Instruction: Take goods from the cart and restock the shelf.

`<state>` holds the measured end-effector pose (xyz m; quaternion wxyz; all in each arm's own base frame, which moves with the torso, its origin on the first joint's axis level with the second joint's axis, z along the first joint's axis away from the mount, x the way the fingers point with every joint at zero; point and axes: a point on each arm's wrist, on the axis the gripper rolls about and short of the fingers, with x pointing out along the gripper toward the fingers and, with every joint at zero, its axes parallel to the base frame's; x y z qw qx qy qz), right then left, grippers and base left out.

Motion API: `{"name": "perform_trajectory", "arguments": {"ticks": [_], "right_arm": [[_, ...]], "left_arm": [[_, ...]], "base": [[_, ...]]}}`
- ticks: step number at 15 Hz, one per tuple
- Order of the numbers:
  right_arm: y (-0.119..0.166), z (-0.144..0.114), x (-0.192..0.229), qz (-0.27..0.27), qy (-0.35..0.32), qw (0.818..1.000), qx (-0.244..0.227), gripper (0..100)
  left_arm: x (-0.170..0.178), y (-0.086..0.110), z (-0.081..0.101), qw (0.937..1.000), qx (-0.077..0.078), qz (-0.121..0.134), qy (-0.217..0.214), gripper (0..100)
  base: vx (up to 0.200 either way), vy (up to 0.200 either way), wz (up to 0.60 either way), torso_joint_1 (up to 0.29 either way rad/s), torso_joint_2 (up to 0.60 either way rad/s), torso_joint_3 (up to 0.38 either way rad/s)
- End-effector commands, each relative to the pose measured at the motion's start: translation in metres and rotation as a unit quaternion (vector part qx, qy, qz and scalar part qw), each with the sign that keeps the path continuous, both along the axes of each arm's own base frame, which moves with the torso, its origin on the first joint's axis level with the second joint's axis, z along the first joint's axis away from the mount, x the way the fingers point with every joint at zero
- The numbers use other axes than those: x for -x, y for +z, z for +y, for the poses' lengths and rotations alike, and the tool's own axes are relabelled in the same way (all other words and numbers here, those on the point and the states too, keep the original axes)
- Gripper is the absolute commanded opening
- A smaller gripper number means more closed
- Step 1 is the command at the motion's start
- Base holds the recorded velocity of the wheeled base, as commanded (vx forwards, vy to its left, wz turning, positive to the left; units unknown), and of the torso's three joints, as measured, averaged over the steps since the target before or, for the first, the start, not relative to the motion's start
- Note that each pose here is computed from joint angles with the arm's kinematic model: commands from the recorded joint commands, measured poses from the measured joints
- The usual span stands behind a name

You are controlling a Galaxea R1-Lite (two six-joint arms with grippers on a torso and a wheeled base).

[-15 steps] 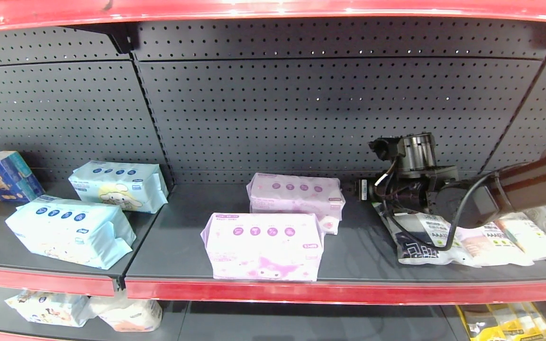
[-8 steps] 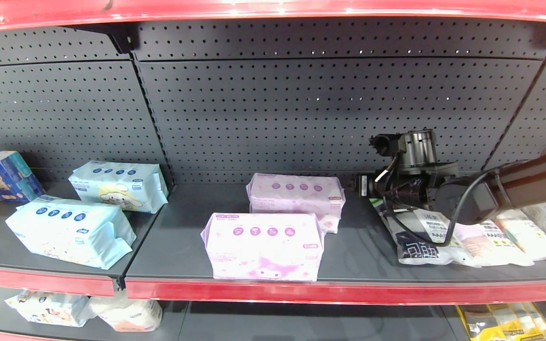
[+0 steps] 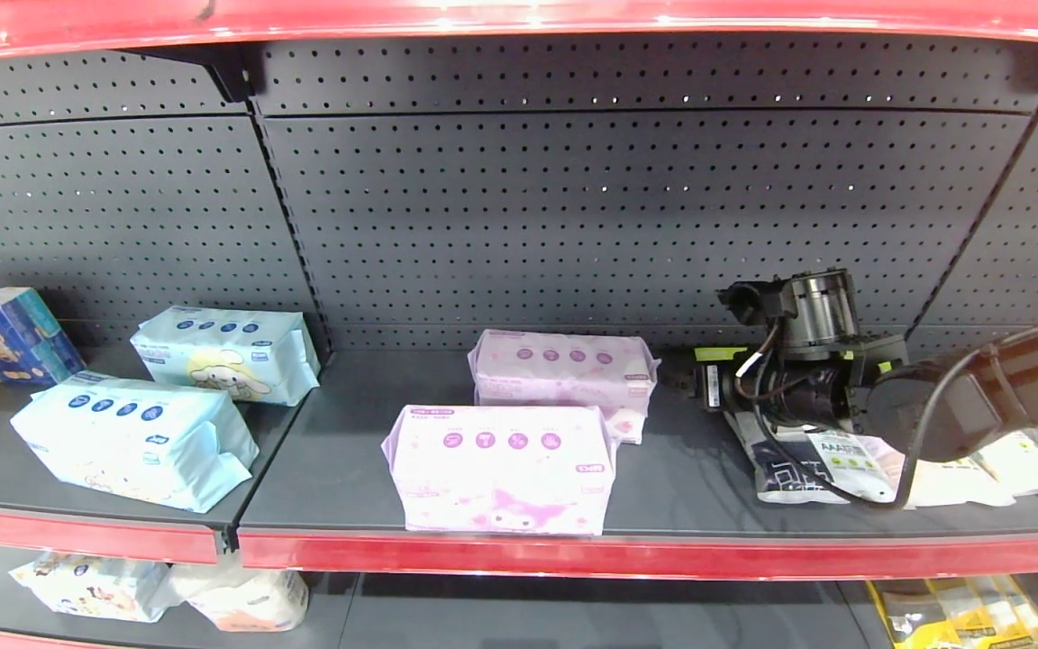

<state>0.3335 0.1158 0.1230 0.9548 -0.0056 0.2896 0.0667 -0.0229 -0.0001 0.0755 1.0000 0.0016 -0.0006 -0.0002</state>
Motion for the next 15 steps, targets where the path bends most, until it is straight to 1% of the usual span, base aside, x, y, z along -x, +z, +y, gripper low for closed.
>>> {"name": "perform_trajectory", "arguments": {"ticks": [1, 5, 10, 12, 15], "right_arm": [[0.002, 0.002, 0.001, -0.003, 0.002, 1.0, -0.003, 100], [0.002, 0.01, -0.003, -0.004, -0.001, 1.0, -0.022, 100], [0.007, 0.013, -0.006, -0.015, -0.001, 1.0, -0.026, 100], [0.009, 0.018, -0.006, -0.016, -0.001, 0.999, -0.037, 100], [0.009, 0.019, -0.006, -0.015, -0.002, 0.999, -0.041, 100]], "left_arm": [[0.0, 0.0, 0.0, 1.0, 0.0, 0.001, 0.0, 100], [0.0, 0.0, 0.0, 1.0, 0.0, 0.001, 0.0, 100], [0.0, 0.0, 0.0, 1.0, 0.0, 0.001, 0.0, 100], [0.0, 0.0, 0.0, 1.0, 0.0, 0.001, 0.0, 100], [0.0, 0.0, 0.0, 1.0, 0.0, 0.001, 0.0, 100]], "base": [[0.0, 0.0, 0.0, 0.0, 0.0, 0.0], [0.0, 0.0, 0.0, 0.0, 0.0, 0.0], [0.0, 0.0, 0.0, 0.0, 0.0, 0.0], [0.0, 0.0, 0.0, 0.0, 0.0, 0.0], [0.0, 0.0, 0.0, 0.0, 0.0, 0.0]]}}
